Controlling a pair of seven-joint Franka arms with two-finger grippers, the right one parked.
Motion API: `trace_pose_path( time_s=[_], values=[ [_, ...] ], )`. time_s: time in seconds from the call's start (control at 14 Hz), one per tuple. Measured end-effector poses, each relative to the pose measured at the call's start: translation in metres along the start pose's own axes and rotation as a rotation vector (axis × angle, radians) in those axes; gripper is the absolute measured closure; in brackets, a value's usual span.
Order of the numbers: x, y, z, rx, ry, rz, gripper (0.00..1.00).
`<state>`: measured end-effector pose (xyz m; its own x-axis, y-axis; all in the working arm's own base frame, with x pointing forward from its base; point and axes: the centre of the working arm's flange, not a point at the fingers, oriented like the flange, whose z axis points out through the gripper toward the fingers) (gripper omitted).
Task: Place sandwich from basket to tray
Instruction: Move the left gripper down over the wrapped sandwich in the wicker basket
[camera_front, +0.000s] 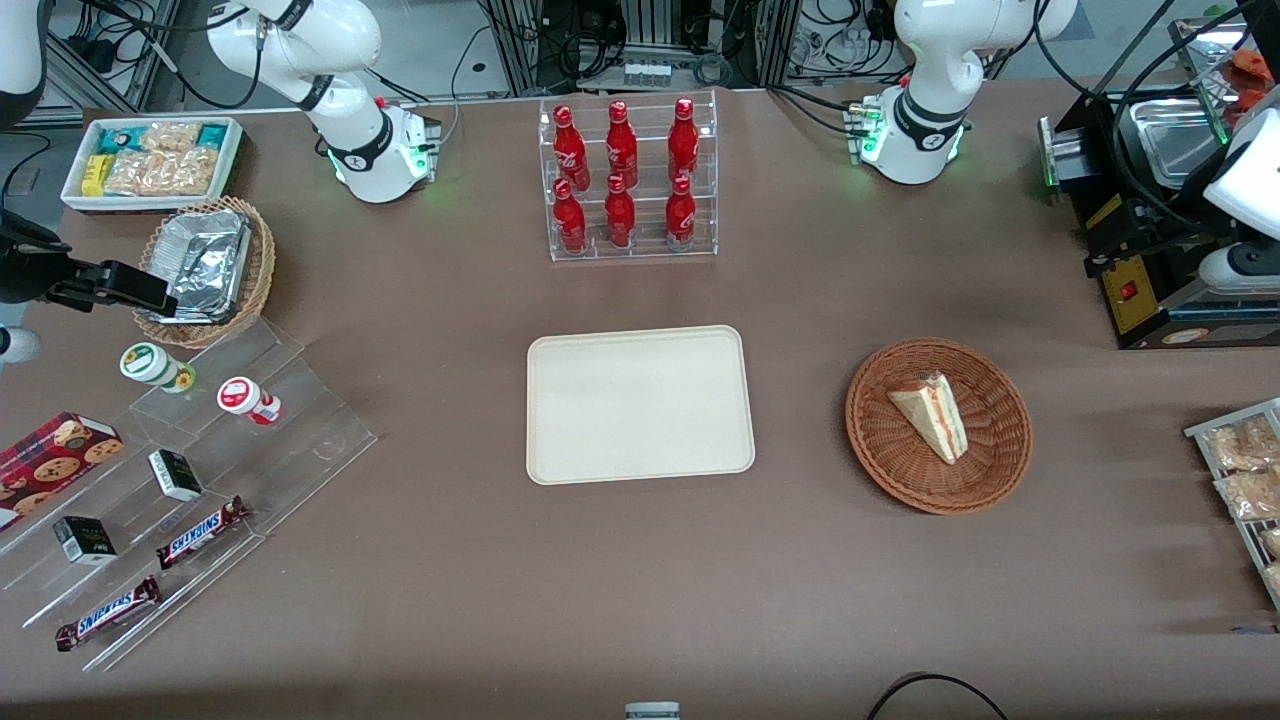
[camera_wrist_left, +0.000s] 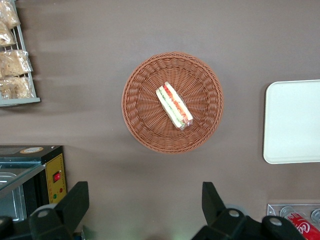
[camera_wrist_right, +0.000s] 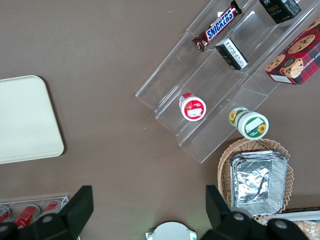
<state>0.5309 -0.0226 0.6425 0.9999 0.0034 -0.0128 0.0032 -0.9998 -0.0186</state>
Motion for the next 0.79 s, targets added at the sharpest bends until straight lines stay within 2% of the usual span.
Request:
trace_pose_path(
  time_s=[0.43,0.79],
  values=[
    [0.006,0.000,0.017,0.001,-0.024,0.000,0.00],
    [0.021,0.018,0.105,0.001,-0.006,-0.069,0.00]
  ],
)
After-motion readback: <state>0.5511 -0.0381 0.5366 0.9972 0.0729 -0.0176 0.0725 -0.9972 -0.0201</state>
